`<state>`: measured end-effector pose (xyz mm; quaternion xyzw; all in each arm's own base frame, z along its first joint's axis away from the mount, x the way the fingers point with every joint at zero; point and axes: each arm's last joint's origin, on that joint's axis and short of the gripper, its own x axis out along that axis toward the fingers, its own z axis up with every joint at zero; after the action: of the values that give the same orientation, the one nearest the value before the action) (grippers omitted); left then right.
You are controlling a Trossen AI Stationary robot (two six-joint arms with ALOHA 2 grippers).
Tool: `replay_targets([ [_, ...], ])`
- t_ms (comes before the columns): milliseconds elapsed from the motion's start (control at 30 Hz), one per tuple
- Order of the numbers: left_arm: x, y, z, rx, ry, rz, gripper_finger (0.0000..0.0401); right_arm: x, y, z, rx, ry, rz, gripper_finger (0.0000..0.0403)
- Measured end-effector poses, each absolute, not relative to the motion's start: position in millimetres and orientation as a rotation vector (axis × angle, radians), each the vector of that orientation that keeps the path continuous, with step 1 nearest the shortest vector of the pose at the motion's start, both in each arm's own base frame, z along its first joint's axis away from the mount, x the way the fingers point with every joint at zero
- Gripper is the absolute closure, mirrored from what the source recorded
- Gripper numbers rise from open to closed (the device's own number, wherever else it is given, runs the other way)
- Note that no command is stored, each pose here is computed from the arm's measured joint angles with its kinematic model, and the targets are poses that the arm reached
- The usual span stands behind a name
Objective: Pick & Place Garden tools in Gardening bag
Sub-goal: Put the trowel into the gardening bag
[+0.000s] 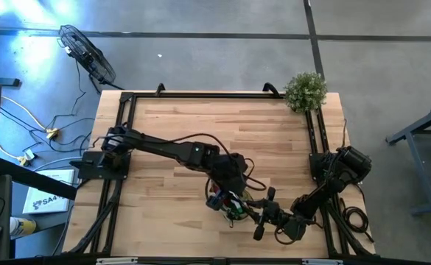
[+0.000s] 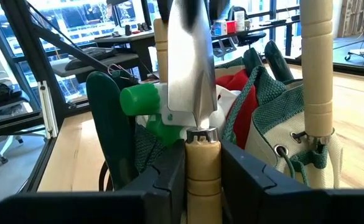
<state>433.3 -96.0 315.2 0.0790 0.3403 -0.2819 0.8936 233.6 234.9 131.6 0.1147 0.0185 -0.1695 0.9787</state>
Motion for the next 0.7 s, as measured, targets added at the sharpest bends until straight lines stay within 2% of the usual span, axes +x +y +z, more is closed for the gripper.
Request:
replay_targets([
  [167,437.3,-96.4,305.3,0.163,0.738,-0.579,0.0311,233.5,235.0,131.6,0.231,0.038,-0.339,0.0321],
  [367,440.2,-96.7,297.2,0.197,0.756,-0.582,0.0389,233.5,235.3,131.5,0.232,0.041,-0.33,0.0321],
  [700,442.5,-97.3,292.9,0.195,0.76,-0.589,0.0399,233.5,236.2,131.3,0.234,0.049,-0.304,0.0321],
])
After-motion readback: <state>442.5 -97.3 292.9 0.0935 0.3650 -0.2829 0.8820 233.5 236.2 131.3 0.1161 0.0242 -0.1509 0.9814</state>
